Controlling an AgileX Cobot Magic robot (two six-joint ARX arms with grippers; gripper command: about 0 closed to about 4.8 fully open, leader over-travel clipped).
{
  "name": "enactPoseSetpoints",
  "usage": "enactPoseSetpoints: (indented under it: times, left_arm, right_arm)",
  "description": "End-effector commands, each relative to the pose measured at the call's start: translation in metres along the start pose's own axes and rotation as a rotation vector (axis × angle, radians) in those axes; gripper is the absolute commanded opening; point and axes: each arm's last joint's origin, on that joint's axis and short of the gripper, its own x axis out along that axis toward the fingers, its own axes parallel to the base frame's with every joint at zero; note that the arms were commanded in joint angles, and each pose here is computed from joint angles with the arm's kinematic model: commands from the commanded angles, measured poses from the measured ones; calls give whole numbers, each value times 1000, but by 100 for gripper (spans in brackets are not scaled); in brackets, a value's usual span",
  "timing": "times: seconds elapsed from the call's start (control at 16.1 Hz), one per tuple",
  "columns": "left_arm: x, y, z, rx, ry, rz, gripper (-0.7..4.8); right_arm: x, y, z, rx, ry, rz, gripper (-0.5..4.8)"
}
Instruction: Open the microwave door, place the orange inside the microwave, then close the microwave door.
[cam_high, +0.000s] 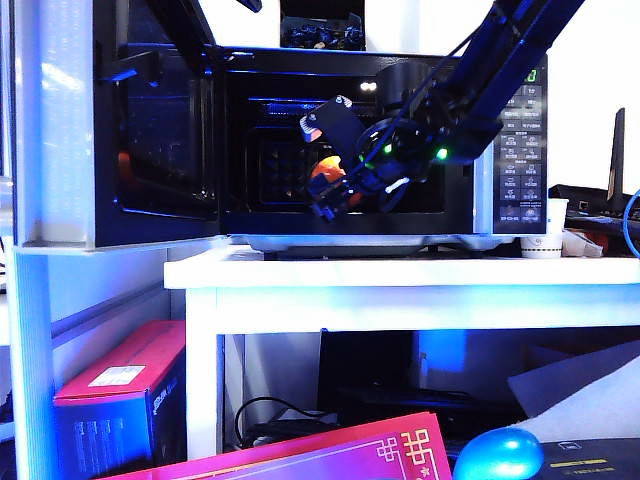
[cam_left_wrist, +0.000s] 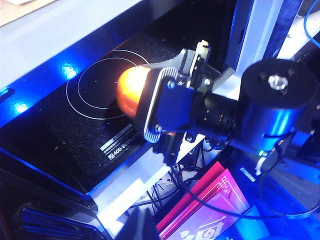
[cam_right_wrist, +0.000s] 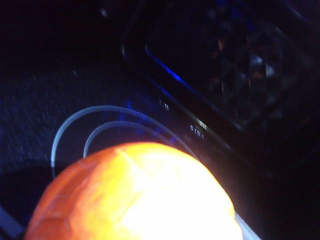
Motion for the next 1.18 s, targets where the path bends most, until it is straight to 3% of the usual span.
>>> enactPoseSetpoints:
  times: [0.06,0.62,1.18]
  left_arm:
    - [-1,0,2,1,-18,-2,-5]
    - [-1,0,2,-3,-17,-4,-5]
    - [-1,0,1,-3,-14,-5,-5]
  right_arm:
    - [1,0,0,-2,-28,-22,53]
    - [16,-2,-9,28,-47,-57,54]
    - [30,-10,-3,193,-98,-83,53]
